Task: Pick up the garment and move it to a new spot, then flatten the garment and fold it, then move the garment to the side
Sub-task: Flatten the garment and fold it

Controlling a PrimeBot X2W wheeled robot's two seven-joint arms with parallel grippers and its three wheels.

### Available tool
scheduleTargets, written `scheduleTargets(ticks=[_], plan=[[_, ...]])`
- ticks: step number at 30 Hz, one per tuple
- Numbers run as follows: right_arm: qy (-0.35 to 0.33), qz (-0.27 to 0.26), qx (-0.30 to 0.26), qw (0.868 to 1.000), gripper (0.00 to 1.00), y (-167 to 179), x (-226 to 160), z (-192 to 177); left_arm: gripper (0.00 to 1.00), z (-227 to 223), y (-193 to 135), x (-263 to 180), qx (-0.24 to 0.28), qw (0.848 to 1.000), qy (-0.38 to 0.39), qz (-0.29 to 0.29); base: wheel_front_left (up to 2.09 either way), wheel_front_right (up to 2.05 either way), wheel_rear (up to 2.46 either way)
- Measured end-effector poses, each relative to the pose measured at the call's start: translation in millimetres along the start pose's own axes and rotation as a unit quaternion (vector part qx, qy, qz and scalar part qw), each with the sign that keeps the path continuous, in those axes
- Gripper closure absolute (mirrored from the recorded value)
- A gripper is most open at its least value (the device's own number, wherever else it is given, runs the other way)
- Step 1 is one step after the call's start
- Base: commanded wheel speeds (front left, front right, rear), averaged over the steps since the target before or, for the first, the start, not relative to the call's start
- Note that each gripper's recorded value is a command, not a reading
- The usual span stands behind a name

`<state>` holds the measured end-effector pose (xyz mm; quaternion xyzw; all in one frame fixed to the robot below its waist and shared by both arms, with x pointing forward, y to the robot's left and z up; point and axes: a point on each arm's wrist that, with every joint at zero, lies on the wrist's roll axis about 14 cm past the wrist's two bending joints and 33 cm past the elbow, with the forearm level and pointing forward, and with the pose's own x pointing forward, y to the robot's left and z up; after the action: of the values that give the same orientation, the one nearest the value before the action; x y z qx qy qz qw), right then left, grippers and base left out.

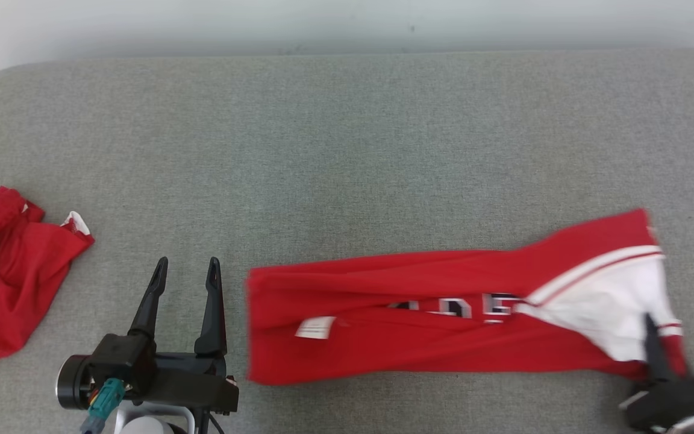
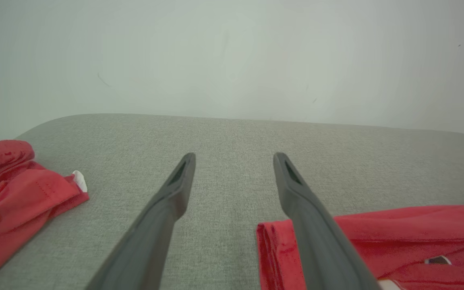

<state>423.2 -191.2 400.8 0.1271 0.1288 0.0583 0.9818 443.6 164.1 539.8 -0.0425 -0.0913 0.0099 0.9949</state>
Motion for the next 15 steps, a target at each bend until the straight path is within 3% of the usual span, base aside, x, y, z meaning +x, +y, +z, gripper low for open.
scheduleTargets(ticks=[9,15], plan=[[-0.037,-0.124,-0.026,0.991,1.00,-97,-28,35,0.00,-4,-5,4,-0.002,1.000,0.002,-0.005,0.00,0.00,0.00],[-0.092,-0.093,-0.062,0.989,1.00,-80,-21,73,0.00,-7,-12,9,-0.005,1.000,0.002,-0.015,0.00,0.00,0.00]])
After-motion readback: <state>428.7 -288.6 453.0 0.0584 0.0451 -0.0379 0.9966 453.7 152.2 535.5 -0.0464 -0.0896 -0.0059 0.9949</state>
